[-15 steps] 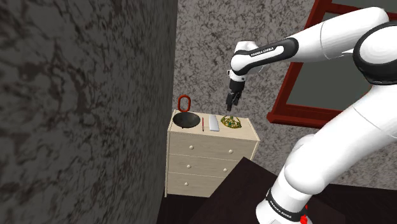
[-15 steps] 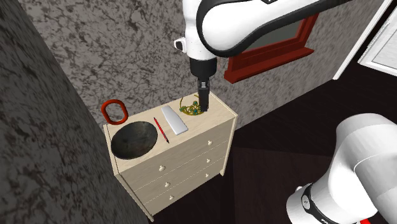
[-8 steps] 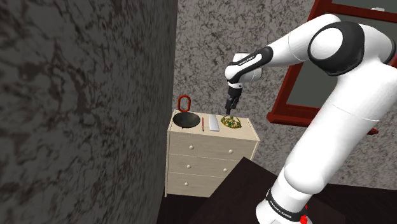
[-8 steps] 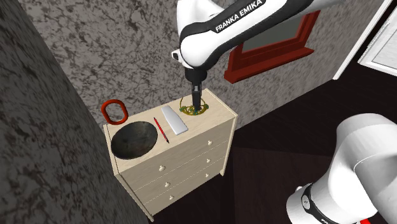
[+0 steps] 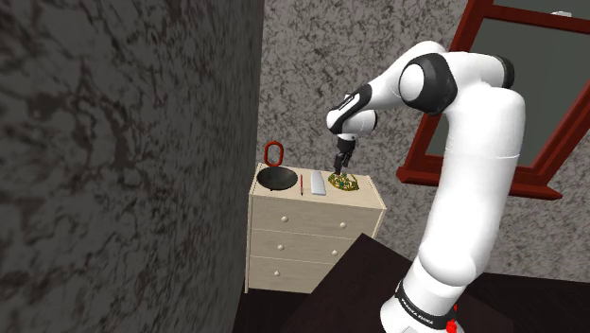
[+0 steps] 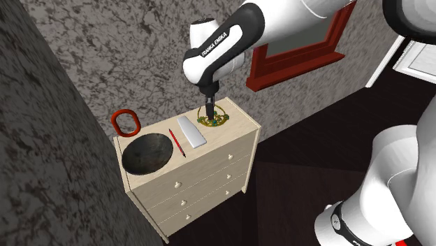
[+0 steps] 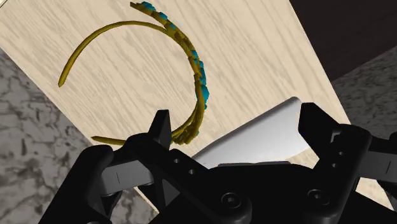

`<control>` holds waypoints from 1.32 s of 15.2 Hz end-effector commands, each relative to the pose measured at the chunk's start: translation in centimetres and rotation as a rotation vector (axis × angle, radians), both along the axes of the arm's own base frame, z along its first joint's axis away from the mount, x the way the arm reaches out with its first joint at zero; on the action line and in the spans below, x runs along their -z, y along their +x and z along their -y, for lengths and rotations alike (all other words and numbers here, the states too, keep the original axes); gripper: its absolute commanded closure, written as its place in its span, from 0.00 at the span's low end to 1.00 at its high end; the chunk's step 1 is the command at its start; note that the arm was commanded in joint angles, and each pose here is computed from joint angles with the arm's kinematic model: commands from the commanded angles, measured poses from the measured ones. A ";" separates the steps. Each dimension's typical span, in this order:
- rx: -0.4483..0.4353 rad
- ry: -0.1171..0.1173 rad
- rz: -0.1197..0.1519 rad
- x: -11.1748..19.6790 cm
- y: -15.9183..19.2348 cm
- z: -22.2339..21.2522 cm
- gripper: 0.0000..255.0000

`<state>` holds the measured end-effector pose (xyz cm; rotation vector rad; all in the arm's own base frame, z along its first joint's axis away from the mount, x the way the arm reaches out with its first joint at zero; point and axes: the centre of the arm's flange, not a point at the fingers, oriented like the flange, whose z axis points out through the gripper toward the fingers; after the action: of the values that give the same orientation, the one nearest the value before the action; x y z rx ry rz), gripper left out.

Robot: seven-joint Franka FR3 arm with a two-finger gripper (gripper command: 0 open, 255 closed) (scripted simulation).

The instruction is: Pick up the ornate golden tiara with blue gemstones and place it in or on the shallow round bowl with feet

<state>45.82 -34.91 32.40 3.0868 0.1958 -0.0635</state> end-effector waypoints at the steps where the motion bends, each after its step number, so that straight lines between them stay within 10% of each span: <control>1: -0.004 -0.002 -0.002 1.9 0.8 1.9 0.00; 17: -0.004 -0.003 -0.002 6.1 0.7 2.4 0.00; 18: -0.004 -0.003 -0.002 6.1 0.7 2.4 1.00; 20: -0.004 -0.003 -0.002 6.1 0.7 2.4 1.00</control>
<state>46.53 -37.27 26.30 3.0838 0.2018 -0.0666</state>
